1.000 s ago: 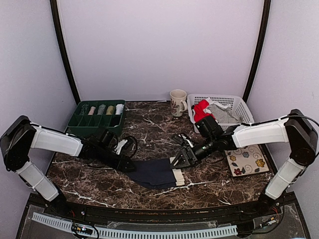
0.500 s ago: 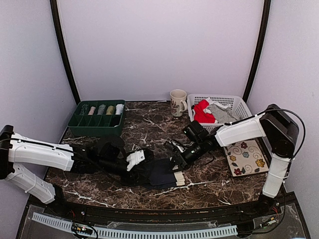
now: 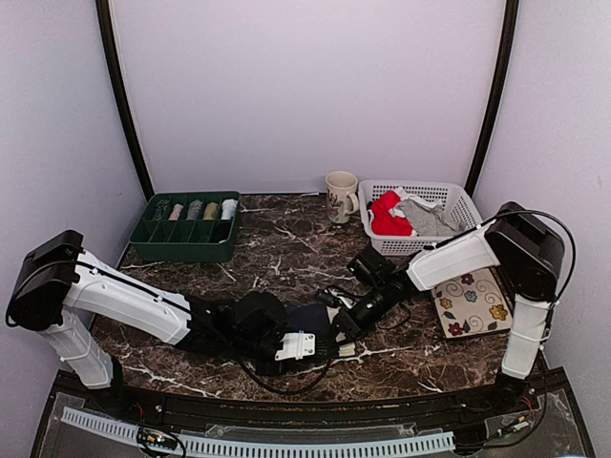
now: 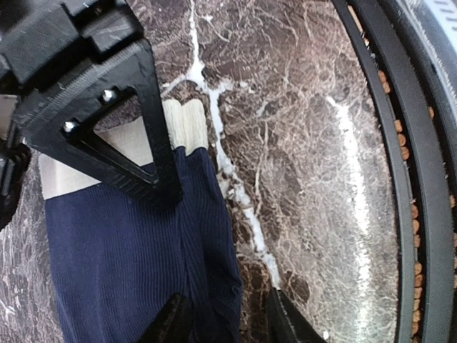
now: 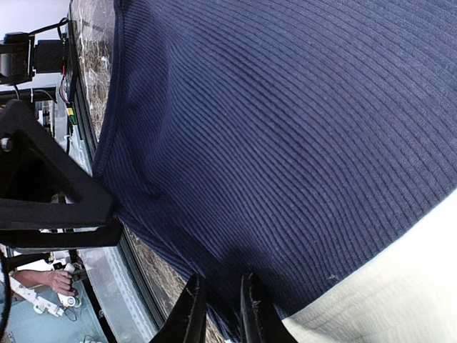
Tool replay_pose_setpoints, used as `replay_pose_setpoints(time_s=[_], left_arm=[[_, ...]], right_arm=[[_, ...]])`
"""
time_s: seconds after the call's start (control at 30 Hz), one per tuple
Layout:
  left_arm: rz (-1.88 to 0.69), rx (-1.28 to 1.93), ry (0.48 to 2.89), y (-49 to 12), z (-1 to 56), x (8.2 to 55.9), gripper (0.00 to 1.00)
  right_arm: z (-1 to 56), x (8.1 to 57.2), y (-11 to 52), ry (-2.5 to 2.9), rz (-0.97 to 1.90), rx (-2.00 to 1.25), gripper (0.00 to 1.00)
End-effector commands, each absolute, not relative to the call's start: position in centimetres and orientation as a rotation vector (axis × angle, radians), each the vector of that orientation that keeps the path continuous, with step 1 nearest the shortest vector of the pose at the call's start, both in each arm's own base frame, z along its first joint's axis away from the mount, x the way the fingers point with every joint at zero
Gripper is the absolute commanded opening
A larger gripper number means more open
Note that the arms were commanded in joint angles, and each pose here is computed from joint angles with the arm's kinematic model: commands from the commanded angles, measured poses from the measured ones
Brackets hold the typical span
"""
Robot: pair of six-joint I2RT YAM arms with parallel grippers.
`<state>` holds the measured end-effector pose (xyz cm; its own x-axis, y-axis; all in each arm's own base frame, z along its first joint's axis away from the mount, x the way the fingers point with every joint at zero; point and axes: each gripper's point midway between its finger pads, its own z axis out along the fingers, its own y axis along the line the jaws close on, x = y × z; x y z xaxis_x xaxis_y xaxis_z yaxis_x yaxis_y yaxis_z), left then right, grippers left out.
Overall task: Roll the underwear
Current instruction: Pick up the underwear from the center of the board.
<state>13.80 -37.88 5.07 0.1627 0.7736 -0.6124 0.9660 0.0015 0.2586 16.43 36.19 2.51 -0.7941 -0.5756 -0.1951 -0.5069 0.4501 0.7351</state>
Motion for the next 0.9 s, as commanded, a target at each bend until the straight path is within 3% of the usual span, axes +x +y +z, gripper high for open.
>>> replay_pose_setpoints(time_s=[0.0, 0.3, 0.53, 0.7, 0.87], left_arm=[[-0.340, 1.866, 1.597, -38.4, 4.3, 14.1, 0.38], [-0.272, 1.952, 1.699, -36.5, 0.6, 13.7, 0.26], [-0.277, 1.968, 1.745, -35.7, 0.4, 13.2, 0.05], [-0.394, 1.966, 1.754, -35.6, 1.6, 11.6, 0.00], [-0.479, 1.956, 1.736, -35.8, 3.2, 10.7, 0.00]], right_arm=[[1.4, 15.9, 35.7, -2.605, -1.236, 0.990, 0.17], [1.0, 15.4, 35.2, -2.596, -1.219, 0.983, 0.16], [1.5, 14.5, 35.0, -2.566, -1.234, 0.992, 0.15], [2.8, 12.9, 35.3, -2.524, -1.263, 1.026, 0.16], [5.3, 13.7, 36.0, -2.541, -1.323, 1.068, 0.23]])
